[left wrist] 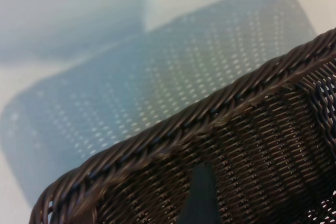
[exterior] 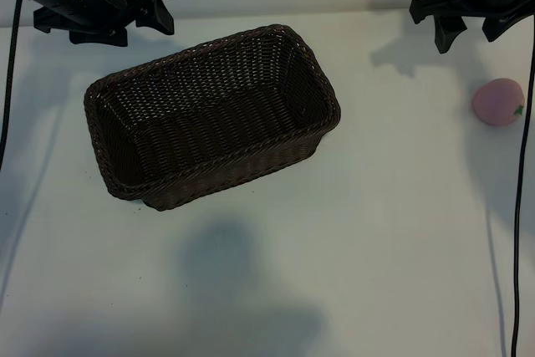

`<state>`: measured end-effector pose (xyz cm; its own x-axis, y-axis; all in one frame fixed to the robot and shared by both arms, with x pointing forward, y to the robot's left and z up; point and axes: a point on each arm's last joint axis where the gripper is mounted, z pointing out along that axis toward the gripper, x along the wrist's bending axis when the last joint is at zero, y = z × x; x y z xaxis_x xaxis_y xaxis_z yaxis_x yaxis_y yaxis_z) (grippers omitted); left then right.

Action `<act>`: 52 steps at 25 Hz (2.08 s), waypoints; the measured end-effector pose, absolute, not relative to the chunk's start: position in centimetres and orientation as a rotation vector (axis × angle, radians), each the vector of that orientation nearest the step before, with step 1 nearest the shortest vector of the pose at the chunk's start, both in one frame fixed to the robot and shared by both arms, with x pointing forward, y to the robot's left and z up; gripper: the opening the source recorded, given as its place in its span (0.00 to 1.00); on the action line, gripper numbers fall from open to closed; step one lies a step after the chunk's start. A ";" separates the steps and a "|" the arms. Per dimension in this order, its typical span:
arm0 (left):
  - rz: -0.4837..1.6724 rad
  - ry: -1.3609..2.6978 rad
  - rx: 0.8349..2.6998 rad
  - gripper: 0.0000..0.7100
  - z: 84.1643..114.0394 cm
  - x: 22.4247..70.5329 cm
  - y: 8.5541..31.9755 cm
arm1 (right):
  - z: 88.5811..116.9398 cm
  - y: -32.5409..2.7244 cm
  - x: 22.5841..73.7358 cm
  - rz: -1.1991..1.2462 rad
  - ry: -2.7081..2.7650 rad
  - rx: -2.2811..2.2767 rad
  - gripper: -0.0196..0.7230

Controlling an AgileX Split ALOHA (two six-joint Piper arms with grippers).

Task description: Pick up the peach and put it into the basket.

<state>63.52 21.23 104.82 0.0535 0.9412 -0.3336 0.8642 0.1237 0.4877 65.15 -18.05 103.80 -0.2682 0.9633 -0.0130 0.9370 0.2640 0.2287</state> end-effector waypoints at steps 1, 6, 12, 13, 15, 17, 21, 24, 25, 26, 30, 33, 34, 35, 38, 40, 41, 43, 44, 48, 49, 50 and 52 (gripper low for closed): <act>0.168 1.814 1.745 0.83 104.8 63.5 21.2 | 103.8 -18.1 65.1 0.263 2.375 1.801 0.81; 0.174 1.811 1.740 0.83 104.9 63.6 21.2 | 103.8 -18.1 65.1 0.263 2.375 1.800 0.81; 0.176 1.810 1.738 0.83 104.9 63.6 21.2 | 103.8 -18.1 65.1 0.263 2.374 1.801 0.81; 0.175 1.811 1.739 0.83 104.9 63.6 21.2 | 103.8 -18.1 65.1 0.263 2.374 1.801 0.81; 0.174 1.812 1.740 0.83 104.9 63.6 21.2 | 103.8 -18.0 65.1 0.264 2.375 1.802 0.81; 0.175 1.811 1.740 0.83 104.9 63.6 21.2 | 103.8 -18.0 65.1 0.264 2.375 1.802 0.81; 0.186 1.806 1.730 0.83 104.9 63.7 21.2 | 103.8 -18.0 65.1 0.264 2.375 1.802 0.81; 0.196 1.801 1.723 0.83 105.0 63.8 21.3 | 103.8 -18.0 65.1 0.264 2.375 1.802 0.81; 0.189 1.807 1.724 0.83 104.9 63.7 21.3 | 103.8 -18.0 65.1 0.265 2.375 1.802 0.81; 0.183 1.821 1.725 0.83 104.9 63.7 21.4 | 103.8 -18.0 65.1 0.265 2.375 1.802 0.81; 0.204 1.902 1.768 0.83 104.8 62.7 22.6 | 103.8 -18.0 65.1 0.265 2.375 1.802 0.81; 0.269 1.970 1.772 0.83 105.1 60.6 23.7 | 103.8 -18.0 65.1 0.265 2.375 1.802 0.81; 0.283 1.990 1.768 0.83 105.1 59.9 23.9 | 103.8 -18.0 65.1 0.265 2.375 1.802 0.81; 0.299 2.009 1.755 0.83 105.3 59.1 24.2 | 103.8 -18.0 65.1 0.265 2.375 1.802 0.81; 0.306 2.081 1.723 0.83 104.5 56.6 24.9 | 103.8 -18.0 65.1 0.265 2.375 1.802 0.81; 0.290 2.120 1.708 0.83 103.3 55.7 25.1 | 103.8 -18.0 65.1 0.265 2.375 1.802 0.81; 0.283 2.135 1.700 0.83 102.4 55.4 25.1 | 103.8 -18.0 65.1 0.265 2.375 1.802 0.81; 0.261 2.174 1.690 0.83 100.6 55.0 25.2 | 103.8 -18.0 65.1 0.265 2.374 1.803 0.81; 0.256 2.184 1.686 0.83 100.0 54.9 25.2 | 103.8 -18.0 65.1 0.265 2.374 1.803 0.81; 0.255 2.201 1.653 0.83 98.0 55.6 25.1 | 103.8 -18.0 65.1 0.265 2.374 1.803 0.81; 0.259 2.198 1.644 0.83 97.6 55.9 25.1 | 103.8 -18.0 65.1 0.265 2.374 1.803 0.81; 0.263 2.194 1.639 0.83 97.2 56.1 25.1 | 103.8 -18.0 65.1 0.267 2.375 1.805 0.81; 0.255 2.196 1.616 0.83 96.3 56.7 24.9 | 103.8 -18.0 65.1 0.268 2.376 1.806 0.81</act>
<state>56.67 24.91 96.33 -0.2516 0.9449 -0.2094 0.8720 0.3152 0.3746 65.14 -18.01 103.80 -0.2668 0.9637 -0.0077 0.9377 0.2614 0.2287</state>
